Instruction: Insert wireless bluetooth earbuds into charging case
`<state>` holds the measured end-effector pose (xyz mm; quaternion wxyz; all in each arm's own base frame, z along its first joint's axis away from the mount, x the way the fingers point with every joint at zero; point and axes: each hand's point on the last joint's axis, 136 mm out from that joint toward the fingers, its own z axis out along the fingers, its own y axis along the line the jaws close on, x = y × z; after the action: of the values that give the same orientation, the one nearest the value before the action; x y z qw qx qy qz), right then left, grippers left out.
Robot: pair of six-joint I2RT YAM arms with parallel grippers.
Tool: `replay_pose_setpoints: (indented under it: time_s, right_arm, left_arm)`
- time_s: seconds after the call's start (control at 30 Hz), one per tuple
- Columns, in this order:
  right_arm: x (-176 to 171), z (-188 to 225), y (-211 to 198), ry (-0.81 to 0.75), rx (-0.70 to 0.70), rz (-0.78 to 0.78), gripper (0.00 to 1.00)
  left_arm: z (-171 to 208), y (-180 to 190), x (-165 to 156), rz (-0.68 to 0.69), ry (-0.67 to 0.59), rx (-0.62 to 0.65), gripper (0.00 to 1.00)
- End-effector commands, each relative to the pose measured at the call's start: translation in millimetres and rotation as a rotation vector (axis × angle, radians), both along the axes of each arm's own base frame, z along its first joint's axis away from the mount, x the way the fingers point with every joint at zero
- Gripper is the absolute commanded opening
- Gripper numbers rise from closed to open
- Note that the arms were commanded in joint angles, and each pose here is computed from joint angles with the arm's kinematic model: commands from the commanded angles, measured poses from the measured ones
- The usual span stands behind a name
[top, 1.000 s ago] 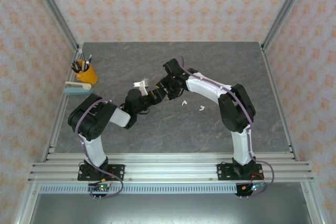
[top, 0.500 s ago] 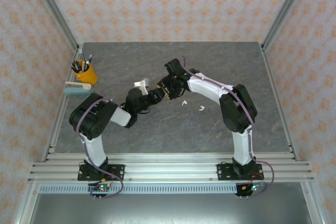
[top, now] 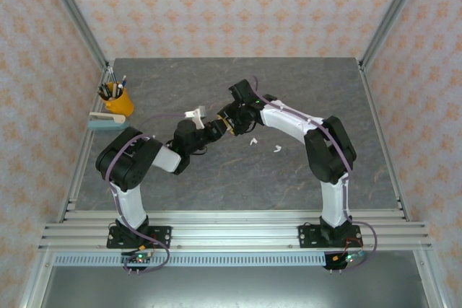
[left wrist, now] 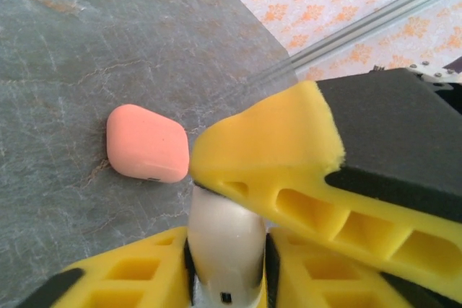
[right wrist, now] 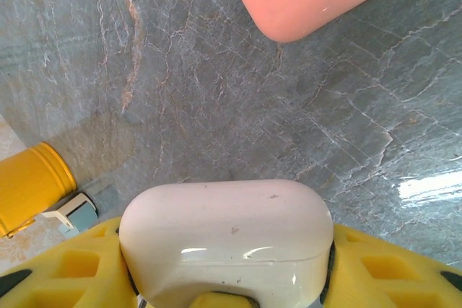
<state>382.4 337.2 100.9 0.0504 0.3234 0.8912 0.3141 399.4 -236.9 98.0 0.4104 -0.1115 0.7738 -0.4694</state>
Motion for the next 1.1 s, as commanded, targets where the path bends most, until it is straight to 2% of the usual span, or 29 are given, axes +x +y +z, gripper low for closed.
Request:
replay_pose_setpoints:
  time_s: [0.0, 0.07, 0.23, 0.4, 0.67, 0.7, 0.77, 0.9, 1.07]
  right_arm:
    - [-9.1, 13.8, 8.1, -0.001, 0.043, 0.021, 0.40]
    - [-9.1, 15.2, 8.8, -0.002, 0.048, 0.020, 0.40]
    - [-8.8, 17.1, 10.2, -0.001, 0.059, 0.018, 0.40]
    - [-10.2, 16.5, 9.7, 0.003, 0.064, 0.015, 0.40]
    - [-10.8, 18.5, 9.3, -0.002, 0.070, 0.012, 0.40]
    - [-10.4, 20.0, 9.0, -0.006, 0.071, 0.010, 0.40]
    - [-8.5, 24.3, 8.6, -0.016, 0.078, 0.007, 0.46]
    - [6.8, 41.1, -2.6, -0.065, 0.093, -0.021, 0.71]
    - [38.4, 85.0, -38.5, -0.210, 0.145, -0.092, 0.78]
  left_arm:
    - [32.7, -10.0, 7.2, -0.020, -0.100, -0.046, 0.42]
    - [33.5, -9.8, 8.1, -0.018, -0.102, -0.045, 0.47]
    - [35.9, -10.1, 9.7, -0.014, -0.110, -0.051, 0.45]
    - [39.3, -9.5, 11.4, -0.006, -0.119, -0.056, 0.35]
    - [45.3, -11.8, 11.8, -0.017, -0.127, -0.062, 0.25]
    - [45.6, -12.2, 11.4, -0.021, -0.126, -0.063, 0.21]
    - [45.6, -12.6, 10.6, -0.027, -0.124, -0.060, 0.17]
    - [42.1, -14.6, 4.6, -0.054, -0.105, -0.043, 0.10]
    - [35.7, -16.5, -11.7, -0.127, -0.064, 0.014, 0.03]
